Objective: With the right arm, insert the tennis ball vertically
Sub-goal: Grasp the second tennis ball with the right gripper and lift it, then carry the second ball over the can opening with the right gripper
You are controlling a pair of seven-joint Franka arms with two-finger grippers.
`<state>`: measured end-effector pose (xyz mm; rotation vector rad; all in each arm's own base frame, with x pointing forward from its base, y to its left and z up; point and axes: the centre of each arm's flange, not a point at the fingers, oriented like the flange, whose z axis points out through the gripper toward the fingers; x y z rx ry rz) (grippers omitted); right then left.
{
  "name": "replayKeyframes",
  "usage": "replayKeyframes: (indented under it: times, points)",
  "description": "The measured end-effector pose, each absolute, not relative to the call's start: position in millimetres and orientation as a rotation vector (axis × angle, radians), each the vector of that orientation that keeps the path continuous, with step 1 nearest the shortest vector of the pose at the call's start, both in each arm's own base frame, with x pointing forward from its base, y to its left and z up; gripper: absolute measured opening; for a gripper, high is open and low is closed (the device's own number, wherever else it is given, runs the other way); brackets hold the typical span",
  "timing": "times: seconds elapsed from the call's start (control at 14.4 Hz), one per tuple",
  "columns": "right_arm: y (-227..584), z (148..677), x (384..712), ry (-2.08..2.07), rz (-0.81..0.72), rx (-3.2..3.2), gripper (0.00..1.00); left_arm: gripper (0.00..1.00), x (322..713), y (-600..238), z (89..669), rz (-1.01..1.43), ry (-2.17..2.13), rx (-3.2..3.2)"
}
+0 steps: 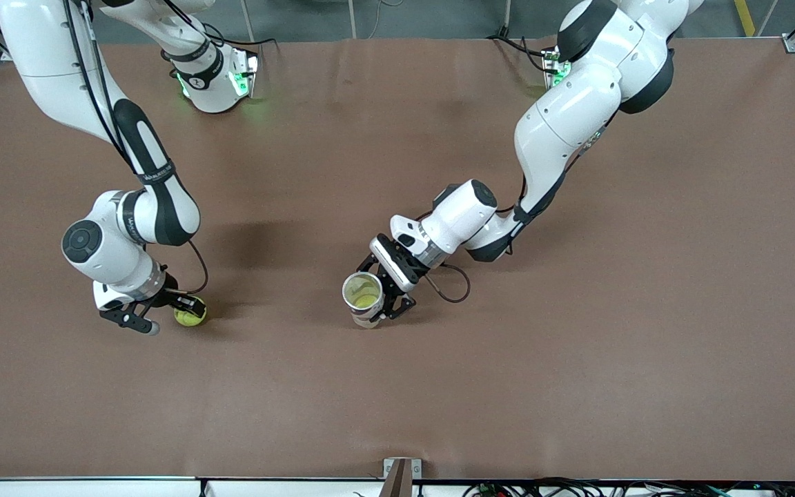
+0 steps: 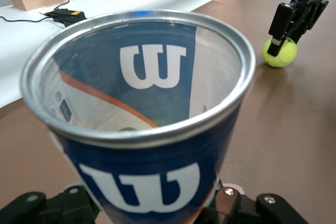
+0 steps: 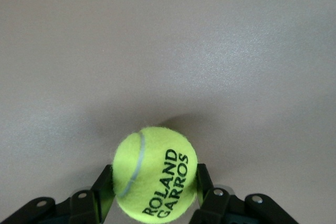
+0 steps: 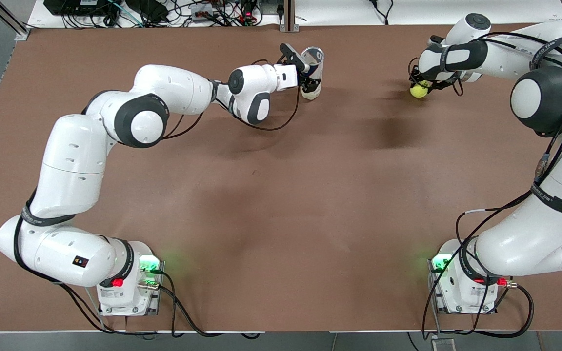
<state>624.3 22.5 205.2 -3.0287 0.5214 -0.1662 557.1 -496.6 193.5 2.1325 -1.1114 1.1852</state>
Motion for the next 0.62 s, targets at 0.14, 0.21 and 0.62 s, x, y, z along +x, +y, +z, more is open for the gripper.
replayKeyframes:
  times: [0.14,0.21,0.62]
  points:
    - [23.4,206.0,624.9,0.521,-0.166,-3.028,0.65,0.75,554.2,-497.6,192.2,1.175,-1.116,2.133]
    - [25.4,207.4,625.9,0.527,-0.154,-3.025,0.65,0.74,553.0,-497.6,192.3,1.171,-1.119,2.133]
    - [109.3,290.5,645.5,0.815,0.129,-2.938,0.65,0.74,549.3,-495.9,194.9,1.154,-1.122,2.140]
